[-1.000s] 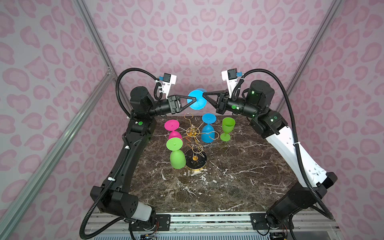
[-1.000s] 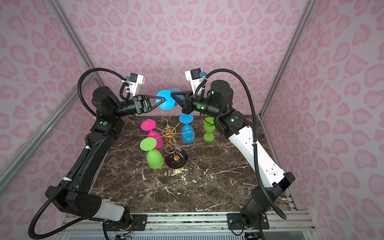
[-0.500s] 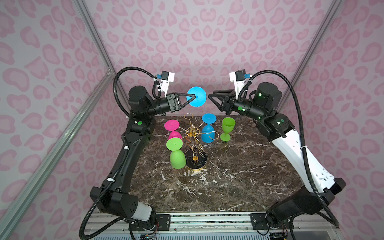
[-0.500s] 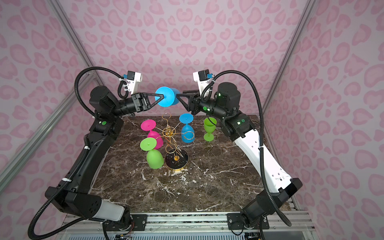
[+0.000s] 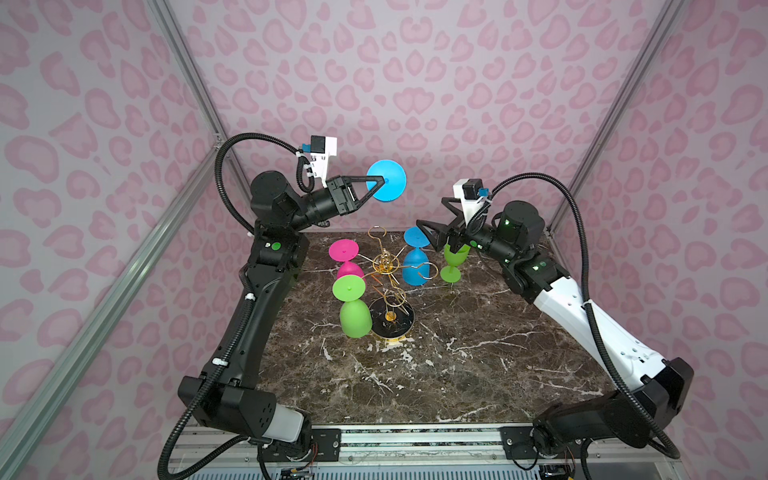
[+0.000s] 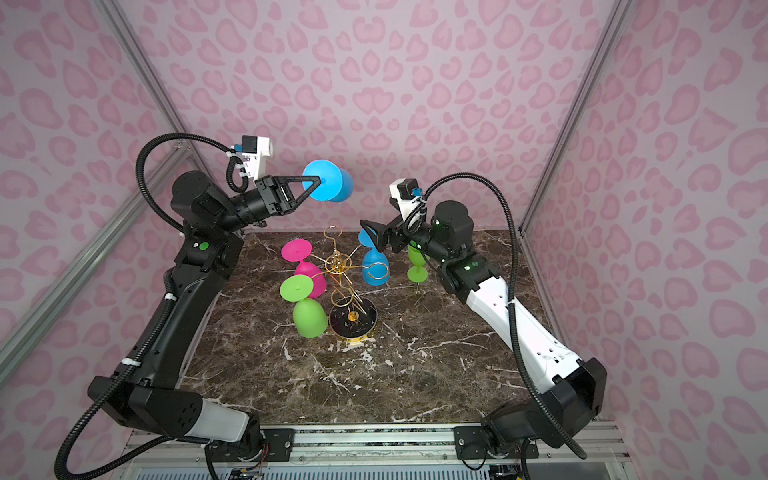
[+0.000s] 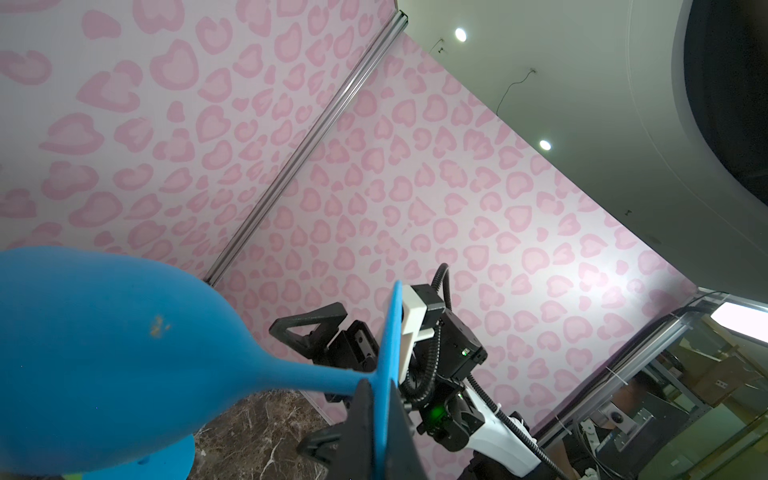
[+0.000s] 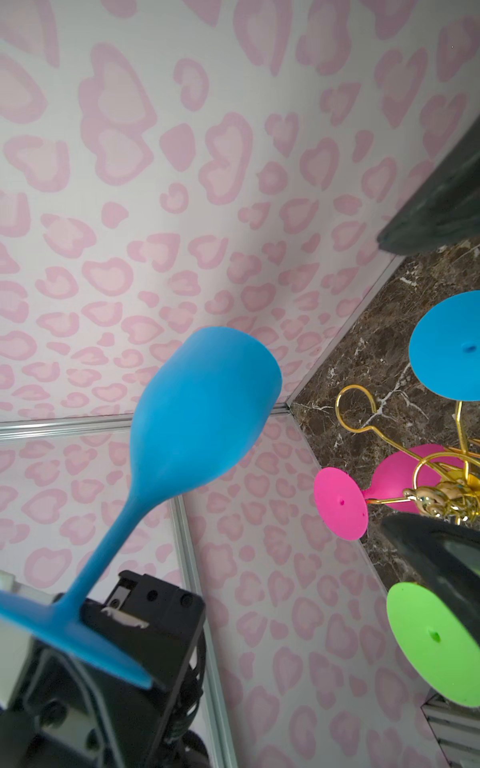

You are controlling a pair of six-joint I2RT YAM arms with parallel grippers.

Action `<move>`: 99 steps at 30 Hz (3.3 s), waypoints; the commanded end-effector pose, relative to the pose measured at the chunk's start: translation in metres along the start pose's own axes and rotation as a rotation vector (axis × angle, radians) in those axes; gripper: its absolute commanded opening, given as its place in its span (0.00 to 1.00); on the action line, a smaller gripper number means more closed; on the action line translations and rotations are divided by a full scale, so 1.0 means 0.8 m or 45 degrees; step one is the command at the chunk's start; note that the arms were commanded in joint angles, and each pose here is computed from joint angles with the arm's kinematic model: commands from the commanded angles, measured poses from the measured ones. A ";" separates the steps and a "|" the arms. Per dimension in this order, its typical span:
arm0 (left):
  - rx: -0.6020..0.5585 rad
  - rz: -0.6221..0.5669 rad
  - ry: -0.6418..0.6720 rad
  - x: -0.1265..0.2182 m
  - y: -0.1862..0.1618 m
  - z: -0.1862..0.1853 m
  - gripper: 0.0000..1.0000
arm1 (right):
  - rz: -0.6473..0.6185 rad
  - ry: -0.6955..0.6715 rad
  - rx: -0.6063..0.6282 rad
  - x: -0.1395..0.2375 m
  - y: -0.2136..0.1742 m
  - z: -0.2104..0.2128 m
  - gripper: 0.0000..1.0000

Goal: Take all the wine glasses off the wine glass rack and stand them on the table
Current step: 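Move the right gripper under the held glass and close it on the bowl, then open the left gripper and carry the blue glass upward with the right gripper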

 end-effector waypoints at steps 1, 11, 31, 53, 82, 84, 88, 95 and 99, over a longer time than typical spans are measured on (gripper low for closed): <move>-0.017 -0.035 -0.036 0.003 0.008 -0.013 0.04 | -0.182 -0.027 0.184 -0.009 0.024 0.003 0.99; 0.001 -0.057 -0.051 0.008 0.011 -0.021 0.04 | -0.373 -0.067 0.382 -0.061 0.022 0.016 0.99; 0.060 -0.062 -0.078 0.008 0.012 -0.019 0.04 | -0.534 -0.176 0.378 -0.102 0.034 0.011 0.99; 0.141 -0.058 -0.138 0.007 0.011 -0.022 0.04 | -0.520 -0.082 0.339 -0.133 0.035 0.015 0.91; 0.156 -0.079 -0.157 0.010 0.013 -0.032 0.43 | -0.447 -0.041 0.285 -0.107 0.053 0.019 0.70; 0.139 -0.079 -0.156 0.011 0.012 -0.035 0.45 | -0.422 -0.051 0.244 -0.100 0.054 0.012 0.69; 0.055 -0.094 -0.131 0.015 0.010 -0.038 0.48 | -0.333 -0.063 0.173 -0.077 0.056 -0.004 0.66; -0.222 -0.199 -0.040 0.025 0.008 -0.033 0.55 | -0.061 -0.112 0.132 -0.031 0.060 -0.028 0.62; -0.481 -0.351 0.089 0.037 0.008 -0.015 0.56 | 0.123 -0.112 0.127 -0.008 0.063 -0.031 0.62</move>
Point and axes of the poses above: each gripper's point midway between its finger pads, its own x axis back along the fingers, its own z axis along the line the jaws close on, y = z × x, the point moved 5 cm from there along x, back along the fingers, and after that the axes turned 9 degrees about x, right-handed, at the moved point
